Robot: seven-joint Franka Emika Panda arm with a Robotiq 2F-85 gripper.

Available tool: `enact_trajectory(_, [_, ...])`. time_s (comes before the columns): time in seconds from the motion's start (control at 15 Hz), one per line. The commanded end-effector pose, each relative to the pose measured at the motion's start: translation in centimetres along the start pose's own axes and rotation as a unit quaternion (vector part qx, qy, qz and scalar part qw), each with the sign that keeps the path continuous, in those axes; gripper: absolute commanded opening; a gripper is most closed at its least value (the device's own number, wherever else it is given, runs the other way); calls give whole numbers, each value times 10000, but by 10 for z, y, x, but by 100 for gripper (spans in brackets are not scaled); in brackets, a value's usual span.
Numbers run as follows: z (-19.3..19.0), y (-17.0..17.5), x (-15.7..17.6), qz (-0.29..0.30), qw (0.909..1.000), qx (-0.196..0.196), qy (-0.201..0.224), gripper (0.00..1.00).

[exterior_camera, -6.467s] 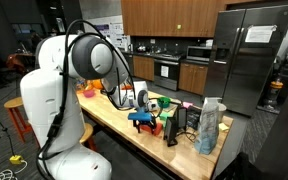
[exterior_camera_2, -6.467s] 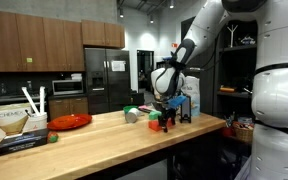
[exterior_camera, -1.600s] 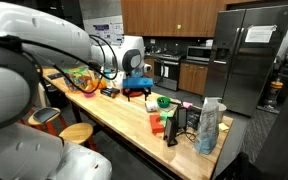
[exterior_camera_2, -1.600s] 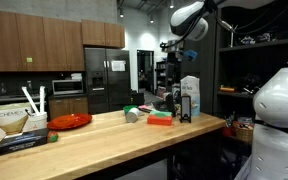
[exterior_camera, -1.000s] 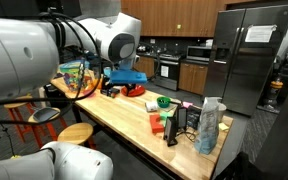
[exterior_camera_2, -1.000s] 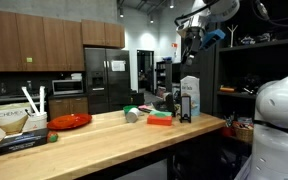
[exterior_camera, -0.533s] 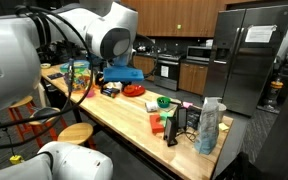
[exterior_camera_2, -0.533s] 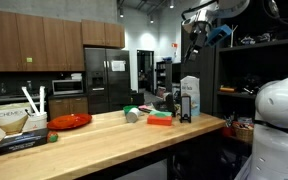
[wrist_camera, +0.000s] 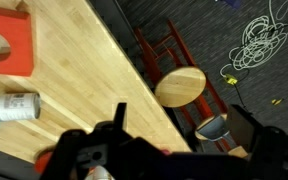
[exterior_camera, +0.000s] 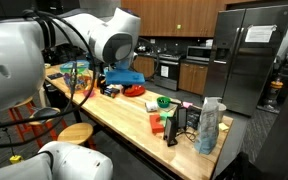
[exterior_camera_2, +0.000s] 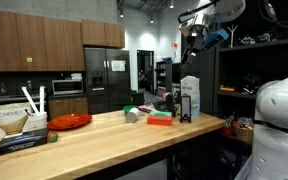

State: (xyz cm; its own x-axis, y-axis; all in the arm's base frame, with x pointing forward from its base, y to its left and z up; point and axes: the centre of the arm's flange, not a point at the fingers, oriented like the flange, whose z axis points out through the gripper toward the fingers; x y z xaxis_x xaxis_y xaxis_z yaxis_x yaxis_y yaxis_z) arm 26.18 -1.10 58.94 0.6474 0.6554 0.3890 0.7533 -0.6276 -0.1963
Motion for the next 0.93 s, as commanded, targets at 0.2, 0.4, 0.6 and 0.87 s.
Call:
enact_trajectory(0.2, [52, -27, 61, -1608, 9840, 750, 169, 100])
enact_trajectory(0.4, [67, -30, 69, -2405, 9658, 968, -45, 100])
enact_trajectory(0.6, [80, -27, 70, -3027, 9458, 1168, -158, 100])
enact_trajectory(0.87, [86, -24, 64, -3633, 9194, 1481, -260, 100])
